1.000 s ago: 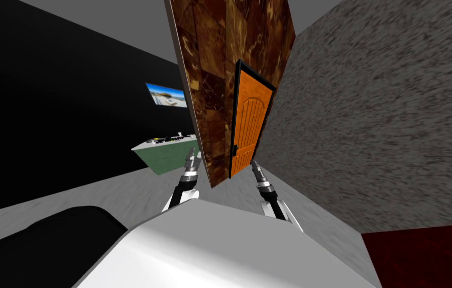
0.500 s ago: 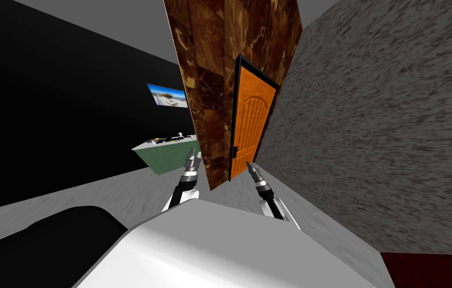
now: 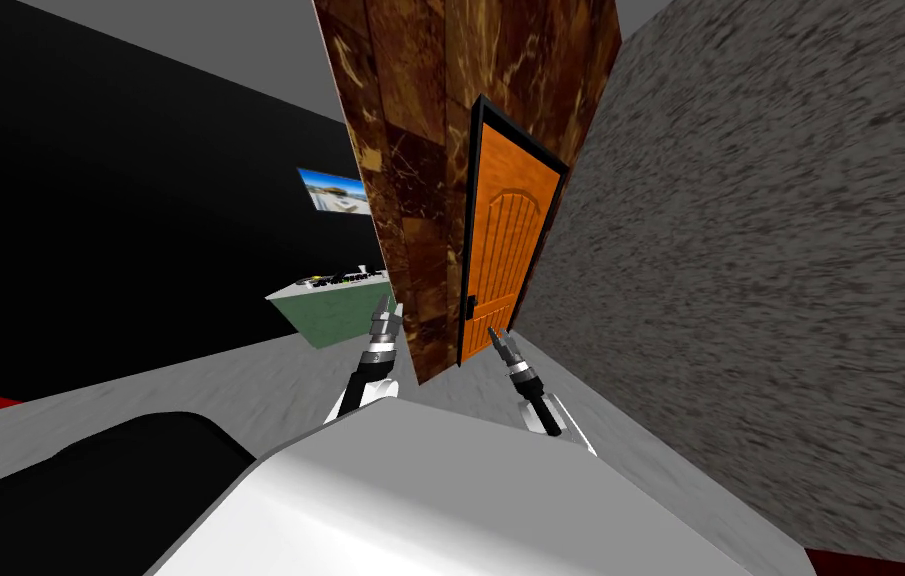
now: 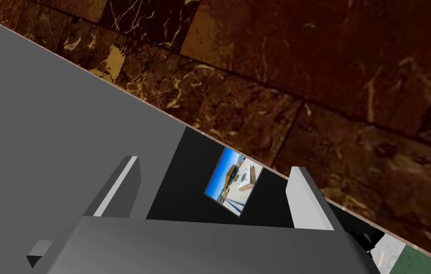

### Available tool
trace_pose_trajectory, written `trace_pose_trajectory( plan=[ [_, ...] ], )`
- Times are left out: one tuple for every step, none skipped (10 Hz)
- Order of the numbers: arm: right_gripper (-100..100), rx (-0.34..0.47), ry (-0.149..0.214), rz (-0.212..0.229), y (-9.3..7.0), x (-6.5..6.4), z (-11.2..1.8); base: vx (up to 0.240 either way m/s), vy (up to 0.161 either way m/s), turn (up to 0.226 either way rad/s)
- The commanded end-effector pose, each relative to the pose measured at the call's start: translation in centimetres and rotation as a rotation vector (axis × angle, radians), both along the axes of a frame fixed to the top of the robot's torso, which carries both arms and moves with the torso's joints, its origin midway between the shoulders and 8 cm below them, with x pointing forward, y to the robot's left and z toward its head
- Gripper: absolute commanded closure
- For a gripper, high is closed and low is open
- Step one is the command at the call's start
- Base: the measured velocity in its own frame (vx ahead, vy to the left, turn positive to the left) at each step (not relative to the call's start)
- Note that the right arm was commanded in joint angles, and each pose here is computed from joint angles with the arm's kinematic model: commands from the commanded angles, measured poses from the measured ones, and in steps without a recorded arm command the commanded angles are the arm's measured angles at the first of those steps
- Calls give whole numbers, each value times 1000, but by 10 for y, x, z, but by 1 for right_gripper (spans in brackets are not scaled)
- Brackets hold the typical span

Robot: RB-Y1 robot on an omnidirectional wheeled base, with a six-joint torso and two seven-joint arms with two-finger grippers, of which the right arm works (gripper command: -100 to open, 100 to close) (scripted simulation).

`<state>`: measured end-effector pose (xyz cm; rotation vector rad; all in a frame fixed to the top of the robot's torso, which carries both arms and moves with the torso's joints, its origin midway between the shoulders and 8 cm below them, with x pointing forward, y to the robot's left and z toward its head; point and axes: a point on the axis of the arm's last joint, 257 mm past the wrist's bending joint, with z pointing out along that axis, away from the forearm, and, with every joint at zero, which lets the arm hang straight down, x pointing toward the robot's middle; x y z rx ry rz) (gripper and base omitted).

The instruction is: Pull the door open

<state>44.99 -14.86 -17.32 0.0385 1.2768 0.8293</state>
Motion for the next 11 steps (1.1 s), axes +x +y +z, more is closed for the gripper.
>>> trace_pose_trajectory(
  plan=[
    [-100, -86, 10, -2, 4, 7, -16, 192, -87, 80],
    [-100, -111, 13, -2, 5, 8, -22, 172, -102, 52],
    [-100, -162, 19, -2, 6, 11, -33, 145, -79, 81],
    [-100, -188, 21, -2, 7, 13, -38, 126, -50, 64],
    [-100, -237, 26, -1, 8, 16, -49, 151, -48, 64],
    [-100, -284, 30, 0, 8, 18, -58, 144, -71, 86],
    [-100, -331, 34, 2, 9, 20, -68, 149, -65, 95],
    [-100, -351, 35, 2, 9, 21, -73, 135, -70, 50],
    [-100, -372, 36, 3, 8, 22, -77, 108, -64, 29],
    [-100, -412, 39, 5, 8, 24, -85, 126, -59, 63],
    [-100, -449, 41, 7, 7, 26, -93, 128, -53, 74]
  ],
)
